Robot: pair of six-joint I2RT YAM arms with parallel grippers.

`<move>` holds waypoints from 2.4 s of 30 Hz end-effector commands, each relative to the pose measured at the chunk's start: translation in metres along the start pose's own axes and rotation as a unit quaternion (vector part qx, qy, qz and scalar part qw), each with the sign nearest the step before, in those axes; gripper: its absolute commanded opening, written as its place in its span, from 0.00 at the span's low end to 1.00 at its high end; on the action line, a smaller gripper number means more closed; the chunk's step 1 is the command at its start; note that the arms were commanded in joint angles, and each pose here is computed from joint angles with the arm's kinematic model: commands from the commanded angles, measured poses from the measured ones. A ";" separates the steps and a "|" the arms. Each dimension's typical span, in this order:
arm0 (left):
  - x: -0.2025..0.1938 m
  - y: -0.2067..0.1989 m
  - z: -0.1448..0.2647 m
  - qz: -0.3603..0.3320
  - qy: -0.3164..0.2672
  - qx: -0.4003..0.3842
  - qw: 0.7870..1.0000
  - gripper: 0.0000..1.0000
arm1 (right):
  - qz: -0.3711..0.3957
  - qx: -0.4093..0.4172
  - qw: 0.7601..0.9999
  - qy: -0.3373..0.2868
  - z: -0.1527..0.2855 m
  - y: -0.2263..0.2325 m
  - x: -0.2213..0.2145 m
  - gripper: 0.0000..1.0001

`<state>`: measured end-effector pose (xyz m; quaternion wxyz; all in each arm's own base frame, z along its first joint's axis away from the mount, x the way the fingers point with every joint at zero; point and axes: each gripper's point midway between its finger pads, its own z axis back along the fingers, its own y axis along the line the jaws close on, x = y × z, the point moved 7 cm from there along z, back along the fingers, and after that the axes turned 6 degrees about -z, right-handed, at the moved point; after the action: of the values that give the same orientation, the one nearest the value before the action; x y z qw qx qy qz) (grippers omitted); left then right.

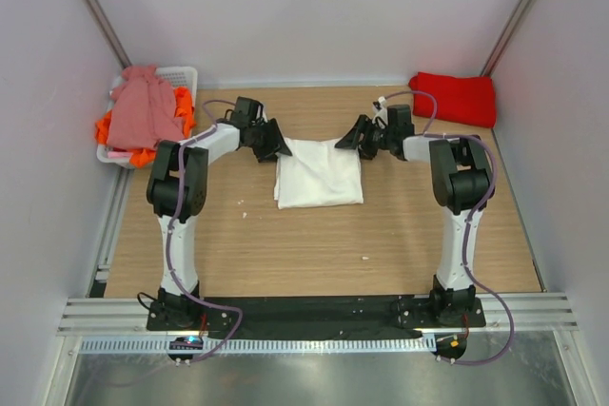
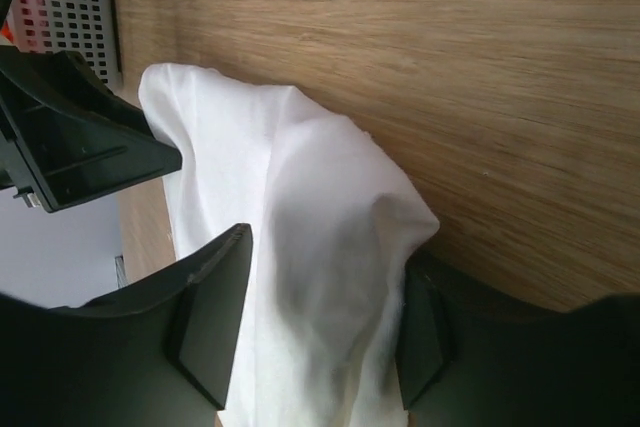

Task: Fold and stack the t-shirts
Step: Neatly place the folded tshirt to the corner

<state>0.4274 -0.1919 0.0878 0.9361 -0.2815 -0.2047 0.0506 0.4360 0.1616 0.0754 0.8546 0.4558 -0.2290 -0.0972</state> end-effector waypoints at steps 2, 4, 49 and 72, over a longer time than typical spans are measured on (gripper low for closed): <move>-0.004 -0.001 -0.011 -0.006 0.017 -0.015 1.000 0.50 | -0.021 -0.005 0.999 0.040 -0.008 -0.016 -0.026 0.55; -0.004 -0.001 -0.011 -0.007 0.019 -0.020 1.000 0.52 | -0.016 0.016 0.999 0.042 -0.009 -0.011 -0.027 0.45; -0.151 -0.048 0.102 -0.177 -0.179 0.101 0.962 1.00 | 0.166 -0.133 0.971 -0.108 0.134 0.064 0.156 0.02; -0.154 -0.054 0.094 -0.195 -0.175 0.112 0.958 1.00 | 0.172 -0.176 0.915 -0.320 0.216 0.083 0.264 0.01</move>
<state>0.2352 -0.2127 0.1188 0.9188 -0.1098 -0.3730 -0.0679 0.5531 -0.0461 0.2719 0.8559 0.1944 -0.4630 -0.1236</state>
